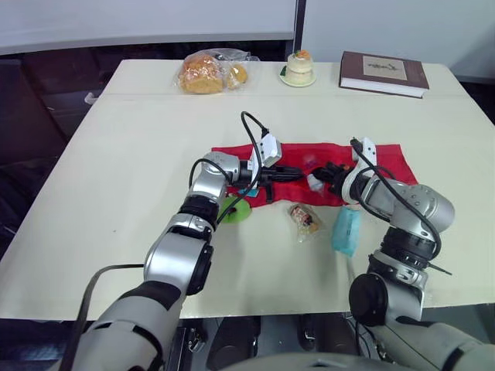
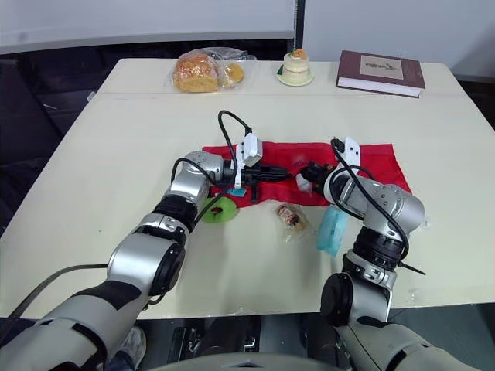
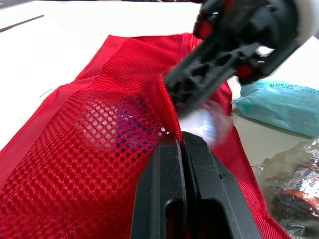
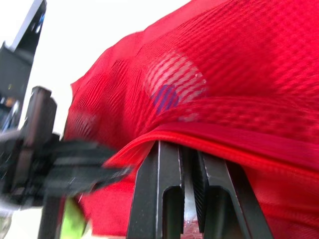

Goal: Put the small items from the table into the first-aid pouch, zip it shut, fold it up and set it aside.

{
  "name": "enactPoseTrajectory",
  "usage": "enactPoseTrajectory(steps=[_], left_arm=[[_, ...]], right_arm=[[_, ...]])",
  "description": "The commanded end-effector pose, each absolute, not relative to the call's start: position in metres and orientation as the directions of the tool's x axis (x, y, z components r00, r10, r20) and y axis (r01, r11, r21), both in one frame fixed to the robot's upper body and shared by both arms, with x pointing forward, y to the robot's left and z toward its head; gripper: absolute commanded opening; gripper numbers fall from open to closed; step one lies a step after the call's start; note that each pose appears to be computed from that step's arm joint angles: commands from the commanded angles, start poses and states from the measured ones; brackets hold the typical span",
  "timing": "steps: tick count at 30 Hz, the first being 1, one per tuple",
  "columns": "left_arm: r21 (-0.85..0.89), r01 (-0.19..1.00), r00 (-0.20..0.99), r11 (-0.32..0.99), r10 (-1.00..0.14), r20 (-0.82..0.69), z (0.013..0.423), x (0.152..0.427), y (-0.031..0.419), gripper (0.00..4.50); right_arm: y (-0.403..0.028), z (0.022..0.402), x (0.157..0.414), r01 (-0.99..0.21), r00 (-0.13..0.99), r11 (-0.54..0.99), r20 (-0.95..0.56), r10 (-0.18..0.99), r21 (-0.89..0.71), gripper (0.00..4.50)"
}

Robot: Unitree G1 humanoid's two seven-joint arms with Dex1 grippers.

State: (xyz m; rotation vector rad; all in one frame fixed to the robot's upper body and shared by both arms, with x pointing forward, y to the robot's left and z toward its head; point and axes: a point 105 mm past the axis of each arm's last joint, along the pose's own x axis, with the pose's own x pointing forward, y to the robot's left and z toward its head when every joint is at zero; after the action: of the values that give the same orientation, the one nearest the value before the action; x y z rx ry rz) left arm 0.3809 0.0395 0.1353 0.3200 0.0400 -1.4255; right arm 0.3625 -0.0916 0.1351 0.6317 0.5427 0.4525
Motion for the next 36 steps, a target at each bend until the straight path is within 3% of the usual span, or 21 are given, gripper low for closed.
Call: enactPoseTrajectory(steps=[1,3,15,18,20,27,36], left_arm=[[0.230,0.970,0.127,0.080,-0.972,-0.199,0.146,0.379,0.032,0.00],[0.236,0.967,0.149,0.100,-0.968,-0.199,0.147,0.382,0.035,0.00],[0.244,0.961,0.187,0.134,-0.960,-0.208,0.145,0.388,0.041,0.00],[0.245,0.960,0.187,0.134,-0.960,-0.208,0.145,0.388,0.041,0.00],[0.246,0.960,0.185,0.132,-0.961,-0.208,0.145,0.388,0.040,0.00],[0.249,0.961,0.174,0.120,-0.962,-0.209,0.146,0.386,0.038,0.00],[0.247,0.964,0.153,0.097,-0.964,-0.219,0.143,0.383,0.038,0.00]], right_arm=[[-0.058,0.160,0.362,-0.353,0.751,0.668,-0.227,0.620,0.655,1.01],[-0.065,0.155,0.355,-0.392,0.739,0.715,-0.265,0.619,0.579,1.90],[-0.100,0.155,0.311,-0.662,0.656,0.734,-0.354,0.666,0.154,1.90],[-0.102,0.152,0.311,-0.679,0.663,0.730,-0.363,0.655,0.077,1.10],[-0.100,0.150,0.310,-0.689,0.657,0.722,-0.363,0.660,0.065,0.09],[-0.087,0.126,0.330,-0.683,0.689,0.725,-0.403,0.602,-0.084,0.04],[-0.061,0.139,0.367,-0.624,0.780,0.671,-0.267,0.566,-0.400,0.04]])
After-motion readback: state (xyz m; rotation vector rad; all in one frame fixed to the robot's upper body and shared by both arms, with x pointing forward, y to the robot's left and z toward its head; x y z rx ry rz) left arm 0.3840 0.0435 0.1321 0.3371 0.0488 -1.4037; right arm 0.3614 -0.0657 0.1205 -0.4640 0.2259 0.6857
